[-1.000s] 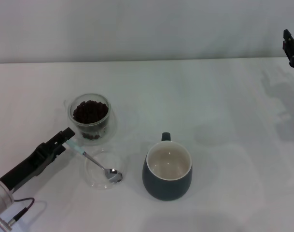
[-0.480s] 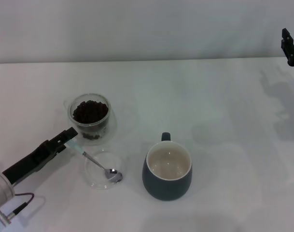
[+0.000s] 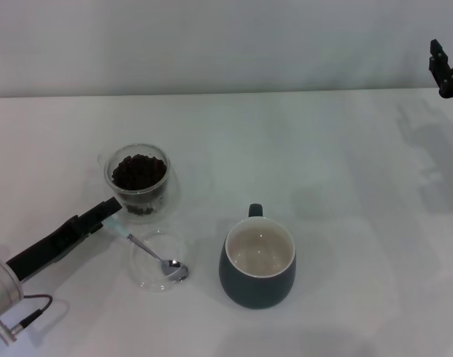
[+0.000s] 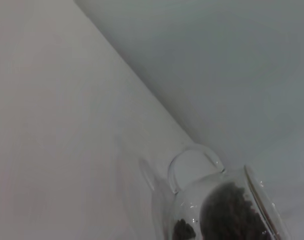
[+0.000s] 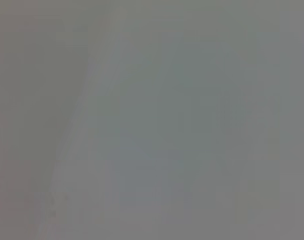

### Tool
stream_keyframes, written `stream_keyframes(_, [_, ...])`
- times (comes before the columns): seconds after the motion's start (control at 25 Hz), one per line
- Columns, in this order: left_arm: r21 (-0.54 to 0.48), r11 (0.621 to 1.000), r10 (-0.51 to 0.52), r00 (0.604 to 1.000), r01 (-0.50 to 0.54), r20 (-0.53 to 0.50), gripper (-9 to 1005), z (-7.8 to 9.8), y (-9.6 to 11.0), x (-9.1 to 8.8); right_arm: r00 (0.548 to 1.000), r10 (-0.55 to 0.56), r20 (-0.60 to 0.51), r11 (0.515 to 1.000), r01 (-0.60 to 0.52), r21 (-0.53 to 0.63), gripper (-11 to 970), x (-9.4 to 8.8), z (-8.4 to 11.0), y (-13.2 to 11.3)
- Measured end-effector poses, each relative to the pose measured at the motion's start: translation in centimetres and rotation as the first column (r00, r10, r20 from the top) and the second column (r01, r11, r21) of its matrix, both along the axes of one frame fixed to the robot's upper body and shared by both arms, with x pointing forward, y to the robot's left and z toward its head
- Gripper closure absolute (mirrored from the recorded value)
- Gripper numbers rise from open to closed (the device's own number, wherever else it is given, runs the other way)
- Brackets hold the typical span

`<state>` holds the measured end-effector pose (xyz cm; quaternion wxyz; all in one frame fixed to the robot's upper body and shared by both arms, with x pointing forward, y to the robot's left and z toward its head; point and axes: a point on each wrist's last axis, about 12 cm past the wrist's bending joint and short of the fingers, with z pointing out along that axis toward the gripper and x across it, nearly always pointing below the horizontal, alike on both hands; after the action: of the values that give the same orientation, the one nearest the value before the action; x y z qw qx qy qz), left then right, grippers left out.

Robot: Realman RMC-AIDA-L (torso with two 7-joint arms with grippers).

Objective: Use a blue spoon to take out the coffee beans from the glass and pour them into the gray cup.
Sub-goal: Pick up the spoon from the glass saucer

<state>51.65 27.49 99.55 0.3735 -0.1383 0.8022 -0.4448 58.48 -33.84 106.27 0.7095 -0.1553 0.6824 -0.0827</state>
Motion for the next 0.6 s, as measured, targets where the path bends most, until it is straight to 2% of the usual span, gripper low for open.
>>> stream_keyframes(0.4, [0.02,1.0,-0.004,1.0,0.004,0.01,244,-0.31,-0.22,-0.35,1.0,0.002,-0.003,1.0,-0.002,0.002,436,-0.05,-0.16,0.29])
stream_keyframes(0.6, [0.015,1.0,0.008,1.0,-0.008,0.009,280,-0.47,-0.22,-0.6,1.0,-0.001,-0.008,1.0,0.001,0.002,436,-0.25,-0.32,0.15])
